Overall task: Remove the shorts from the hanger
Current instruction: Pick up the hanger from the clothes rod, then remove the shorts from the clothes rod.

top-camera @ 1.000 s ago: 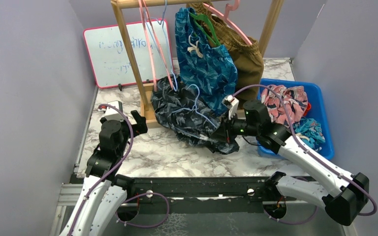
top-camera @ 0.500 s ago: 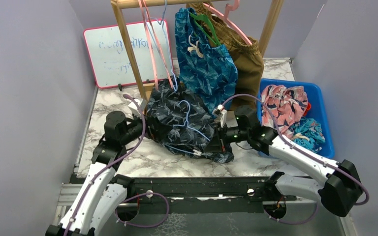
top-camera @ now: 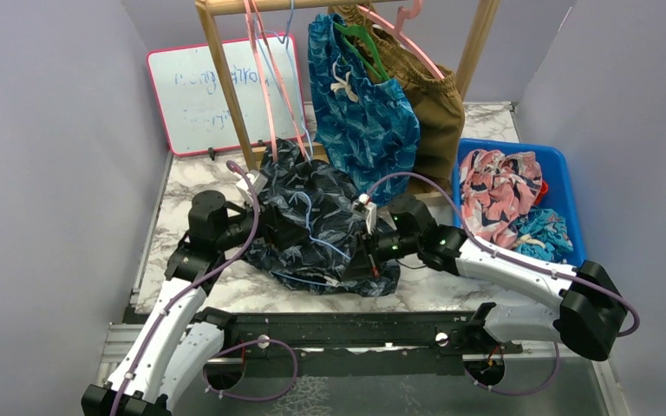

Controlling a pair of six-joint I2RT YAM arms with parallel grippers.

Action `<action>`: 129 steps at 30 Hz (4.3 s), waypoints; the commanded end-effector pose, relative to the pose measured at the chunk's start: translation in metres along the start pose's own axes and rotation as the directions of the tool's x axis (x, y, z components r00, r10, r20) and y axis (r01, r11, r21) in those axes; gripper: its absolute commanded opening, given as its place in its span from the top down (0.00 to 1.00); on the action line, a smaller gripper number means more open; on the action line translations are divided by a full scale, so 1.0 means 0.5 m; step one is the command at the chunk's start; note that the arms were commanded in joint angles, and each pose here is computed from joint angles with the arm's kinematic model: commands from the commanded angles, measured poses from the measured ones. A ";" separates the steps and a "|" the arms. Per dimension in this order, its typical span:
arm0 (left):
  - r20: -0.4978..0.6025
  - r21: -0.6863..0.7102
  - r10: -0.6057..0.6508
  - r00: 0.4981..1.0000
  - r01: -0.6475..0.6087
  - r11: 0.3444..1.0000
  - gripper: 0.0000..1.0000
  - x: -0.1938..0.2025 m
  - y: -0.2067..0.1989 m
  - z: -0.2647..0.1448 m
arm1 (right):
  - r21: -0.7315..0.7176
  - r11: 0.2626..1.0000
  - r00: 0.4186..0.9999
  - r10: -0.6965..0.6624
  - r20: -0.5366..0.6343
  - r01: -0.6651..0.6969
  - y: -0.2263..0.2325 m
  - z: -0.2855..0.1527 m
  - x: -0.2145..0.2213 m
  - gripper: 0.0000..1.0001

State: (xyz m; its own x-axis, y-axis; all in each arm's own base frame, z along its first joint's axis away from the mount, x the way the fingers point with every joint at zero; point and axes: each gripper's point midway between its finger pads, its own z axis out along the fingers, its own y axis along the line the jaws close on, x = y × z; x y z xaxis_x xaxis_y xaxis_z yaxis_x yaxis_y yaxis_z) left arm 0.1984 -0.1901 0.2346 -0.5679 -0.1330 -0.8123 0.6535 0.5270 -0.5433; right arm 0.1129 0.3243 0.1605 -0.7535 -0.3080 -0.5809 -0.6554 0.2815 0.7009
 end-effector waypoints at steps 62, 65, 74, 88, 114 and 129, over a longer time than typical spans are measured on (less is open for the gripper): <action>0.120 -0.124 -0.070 0.990 0.085 0.989 1.00 -0.017 0.040 0.006 | 0.207 0.973 0.982 -0.130 0.139 0.100 0.038 -0.063 -0.075 0.52; 0.120 -0.142 -0.071 0.990 0.088 0.986 1.00 -0.017 0.047 0.006 | 0.195 0.974 0.982 -0.138 0.125 0.112 0.046 -0.068 -0.069 0.51; 0.120 -0.161 -0.078 0.990 0.097 0.982 1.00 -0.025 0.054 0.009 | 0.197 0.973 0.985 -0.141 0.097 0.120 0.039 -0.062 -0.063 0.84; 0.124 -0.148 -0.082 0.989 0.100 0.984 1.00 -0.036 0.046 0.011 | 0.175 0.978 0.990 -0.126 0.070 0.112 0.027 -0.033 -0.059 0.71; 0.126 -0.143 -0.083 0.989 0.101 0.985 1.00 -0.033 0.038 0.003 | 0.334 0.940 0.984 -0.119 0.135 0.068 -0.037 -0.034 -0.084 0.56; 0.114 -0.339 -0.069 0.991 0.104 0.935 1.00 -0.012 0.104 -0.023 | 0.473 0.881 0.963 -0.136 0.231 0.011 -0.068 -0.092 -0.099 0.84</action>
State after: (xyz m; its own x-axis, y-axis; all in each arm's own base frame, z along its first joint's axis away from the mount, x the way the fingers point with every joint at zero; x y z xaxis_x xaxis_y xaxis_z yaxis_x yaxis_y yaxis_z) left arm 0.2207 -0.1734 0.2095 -0.5957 -0.2627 -0.7591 0.4584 0.6648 -0.5898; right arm 0.1560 0.3099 0.1751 -0.6801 -0.2139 -0.7012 -0.6718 0.5646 0.4794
